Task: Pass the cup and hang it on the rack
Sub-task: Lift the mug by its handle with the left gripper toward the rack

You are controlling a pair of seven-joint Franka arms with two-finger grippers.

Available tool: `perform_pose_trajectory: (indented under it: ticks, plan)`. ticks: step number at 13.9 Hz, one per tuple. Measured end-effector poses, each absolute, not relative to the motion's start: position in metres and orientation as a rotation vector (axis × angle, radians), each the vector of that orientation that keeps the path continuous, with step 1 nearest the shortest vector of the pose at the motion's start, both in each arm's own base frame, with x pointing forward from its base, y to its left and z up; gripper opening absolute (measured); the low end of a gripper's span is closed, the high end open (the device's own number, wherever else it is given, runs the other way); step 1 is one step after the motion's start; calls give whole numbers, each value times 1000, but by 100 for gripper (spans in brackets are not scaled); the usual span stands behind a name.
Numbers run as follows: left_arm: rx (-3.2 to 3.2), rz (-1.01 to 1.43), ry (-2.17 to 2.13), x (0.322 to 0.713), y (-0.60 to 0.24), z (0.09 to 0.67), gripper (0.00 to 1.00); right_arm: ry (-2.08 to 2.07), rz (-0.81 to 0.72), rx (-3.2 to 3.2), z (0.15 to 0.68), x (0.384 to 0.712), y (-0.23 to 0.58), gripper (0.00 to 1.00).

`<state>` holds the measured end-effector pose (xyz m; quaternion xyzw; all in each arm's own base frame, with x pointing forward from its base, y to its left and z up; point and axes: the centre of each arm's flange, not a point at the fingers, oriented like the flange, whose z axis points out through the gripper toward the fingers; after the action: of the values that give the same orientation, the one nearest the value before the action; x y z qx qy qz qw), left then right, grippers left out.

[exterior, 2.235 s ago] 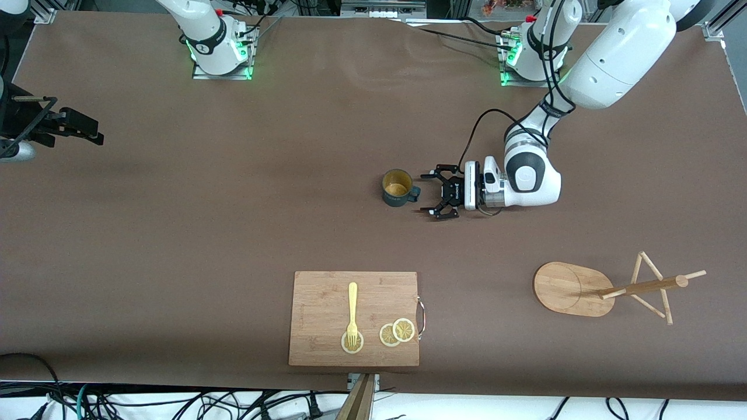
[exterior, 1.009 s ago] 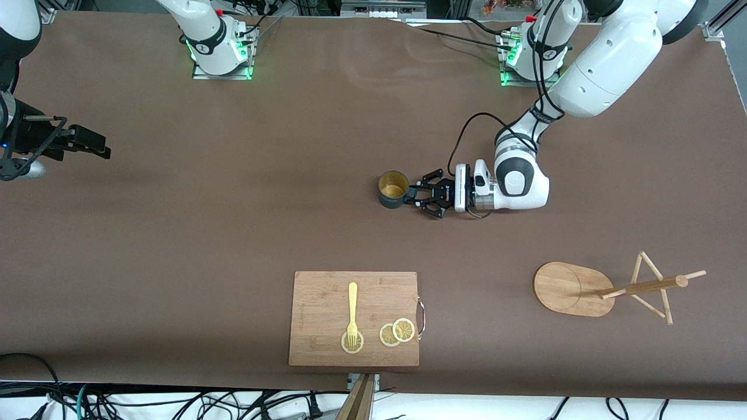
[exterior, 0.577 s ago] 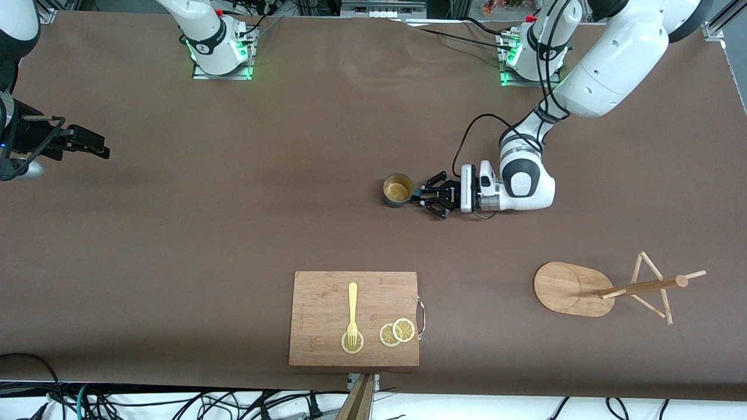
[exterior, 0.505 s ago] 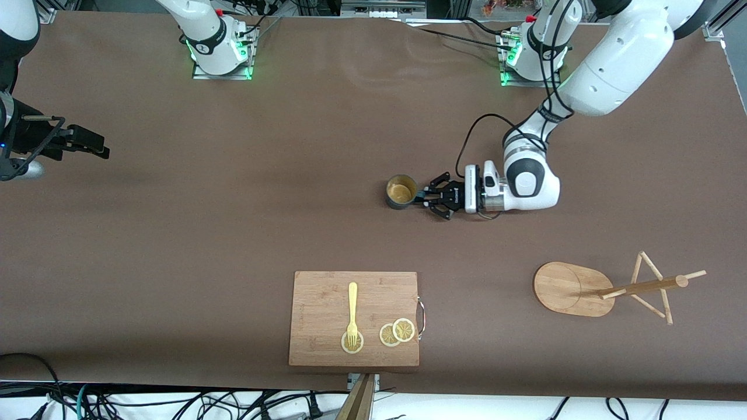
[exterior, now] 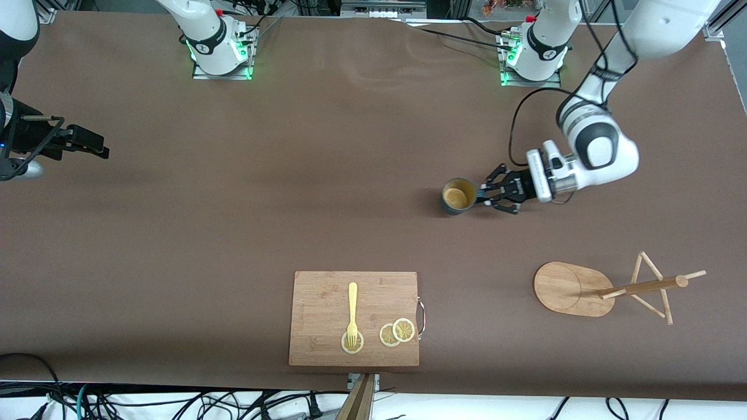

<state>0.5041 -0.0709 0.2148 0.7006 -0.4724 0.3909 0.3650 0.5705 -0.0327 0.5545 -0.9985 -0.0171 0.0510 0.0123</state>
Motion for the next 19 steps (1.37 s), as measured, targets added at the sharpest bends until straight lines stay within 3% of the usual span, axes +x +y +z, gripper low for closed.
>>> perform_pose_trajectory:
  ticks: [7,19]
  plan:
    - [1972,785,-788,460,39,236,21,-53,159,-3112,554,570,-33,100]
    - [1863,381,19,462,153,287,21,-52,170,-3111,554,570,-33,100]
